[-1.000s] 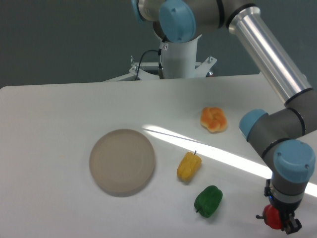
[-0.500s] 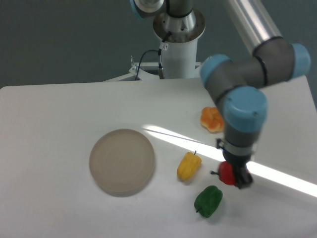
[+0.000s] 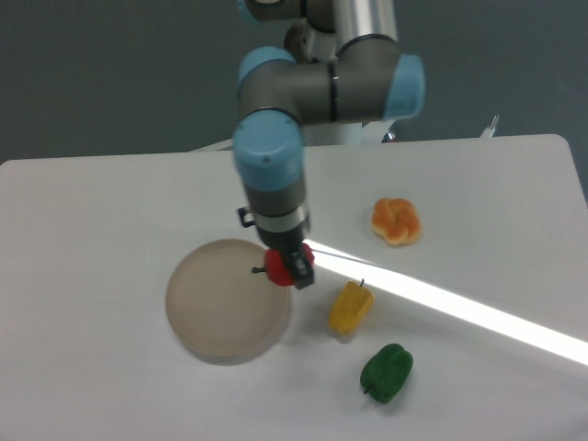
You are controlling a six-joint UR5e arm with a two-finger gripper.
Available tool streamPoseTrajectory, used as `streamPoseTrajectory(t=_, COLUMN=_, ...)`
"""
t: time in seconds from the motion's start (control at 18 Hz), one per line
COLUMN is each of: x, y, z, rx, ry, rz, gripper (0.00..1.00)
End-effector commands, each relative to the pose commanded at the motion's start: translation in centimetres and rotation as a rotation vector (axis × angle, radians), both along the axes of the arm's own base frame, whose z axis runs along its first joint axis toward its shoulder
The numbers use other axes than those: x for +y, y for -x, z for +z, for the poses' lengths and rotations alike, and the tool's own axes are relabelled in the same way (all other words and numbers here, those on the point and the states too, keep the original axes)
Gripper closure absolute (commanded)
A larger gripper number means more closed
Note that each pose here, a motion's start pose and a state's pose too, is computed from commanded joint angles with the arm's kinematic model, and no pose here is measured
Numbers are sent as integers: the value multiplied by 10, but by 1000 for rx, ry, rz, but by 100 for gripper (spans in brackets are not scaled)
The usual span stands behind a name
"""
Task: Place the red pepper on the plate
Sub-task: 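Carry the red pepper over the beige plate and lower it, then hold the red pepper on the plate and open the gripper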
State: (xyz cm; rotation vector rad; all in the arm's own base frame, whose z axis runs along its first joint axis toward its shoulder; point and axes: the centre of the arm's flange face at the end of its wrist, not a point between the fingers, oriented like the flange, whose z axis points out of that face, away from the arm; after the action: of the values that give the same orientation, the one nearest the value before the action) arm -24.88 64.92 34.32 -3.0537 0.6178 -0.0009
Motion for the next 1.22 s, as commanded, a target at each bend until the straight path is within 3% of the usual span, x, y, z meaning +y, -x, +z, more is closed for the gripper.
streamPoseTrajectory(t=0.44, x=21, y=-20, z=-51, rx=-4, ry=-109, rz=-79, gripper=56)
streamPoseTrajectory(t=0.72, x=30, y=-33, z=-75, rx=1, ry=-100, rz=-167, gripper=56)
streamPoseTrajectory(t=1.22, x=31, y=-34, z=-84, rx=-5, ry=-85, rz=-173, gripper=56)
